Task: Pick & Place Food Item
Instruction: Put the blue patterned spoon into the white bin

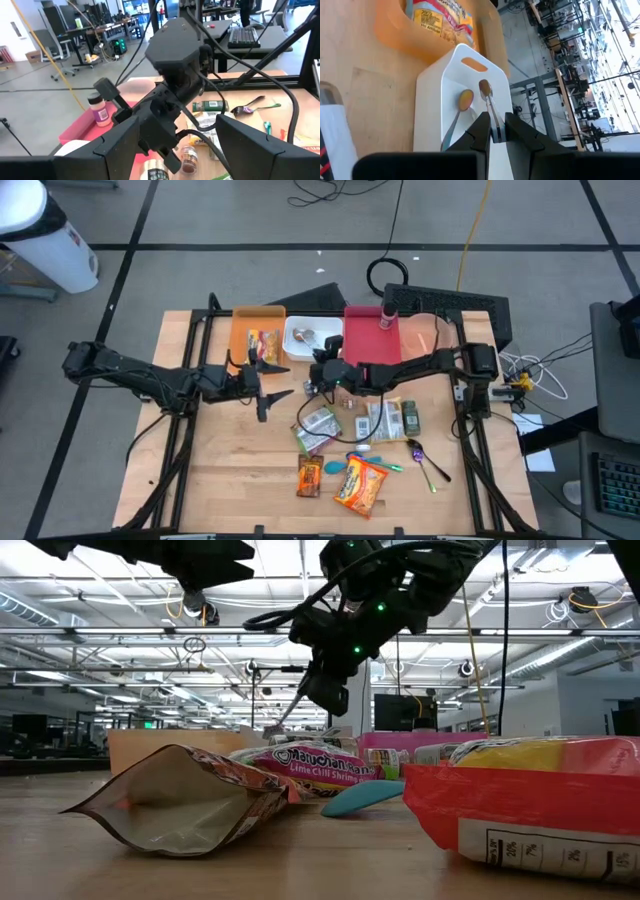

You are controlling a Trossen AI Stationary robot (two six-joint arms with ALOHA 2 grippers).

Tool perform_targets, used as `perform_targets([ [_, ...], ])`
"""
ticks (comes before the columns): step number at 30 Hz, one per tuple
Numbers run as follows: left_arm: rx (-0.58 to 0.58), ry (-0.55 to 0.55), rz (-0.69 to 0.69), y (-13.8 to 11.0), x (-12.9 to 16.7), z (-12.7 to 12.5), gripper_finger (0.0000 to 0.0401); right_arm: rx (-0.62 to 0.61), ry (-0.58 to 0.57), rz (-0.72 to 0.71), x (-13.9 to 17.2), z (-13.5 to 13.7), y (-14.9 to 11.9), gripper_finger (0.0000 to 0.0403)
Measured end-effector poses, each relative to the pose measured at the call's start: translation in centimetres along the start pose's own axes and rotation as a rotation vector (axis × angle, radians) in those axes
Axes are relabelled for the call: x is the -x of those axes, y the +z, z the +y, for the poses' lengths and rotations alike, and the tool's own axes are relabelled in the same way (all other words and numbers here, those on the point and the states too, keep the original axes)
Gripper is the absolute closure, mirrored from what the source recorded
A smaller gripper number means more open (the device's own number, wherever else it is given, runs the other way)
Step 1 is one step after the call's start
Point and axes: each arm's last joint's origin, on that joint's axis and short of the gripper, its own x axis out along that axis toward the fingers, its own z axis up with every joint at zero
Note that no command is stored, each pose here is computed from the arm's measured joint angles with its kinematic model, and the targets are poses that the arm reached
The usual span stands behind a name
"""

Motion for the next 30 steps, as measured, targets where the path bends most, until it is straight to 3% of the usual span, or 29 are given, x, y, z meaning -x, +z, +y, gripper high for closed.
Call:
perform_targets([
  [27, 0.019, -0.001, 0.018, -0.2, 0.0, 0.0, 0.0130, -0.027, 0.087, 0.045, -0.5, 0.7, -1.0, 0.0377],
  [30, 0.021, -0.001, 0.018, -0.2, 0.0, 0.0, 0.0130, -0.039, 0.088, 0.046, -0.5, 0.7, -1.1, 0.0358],
])
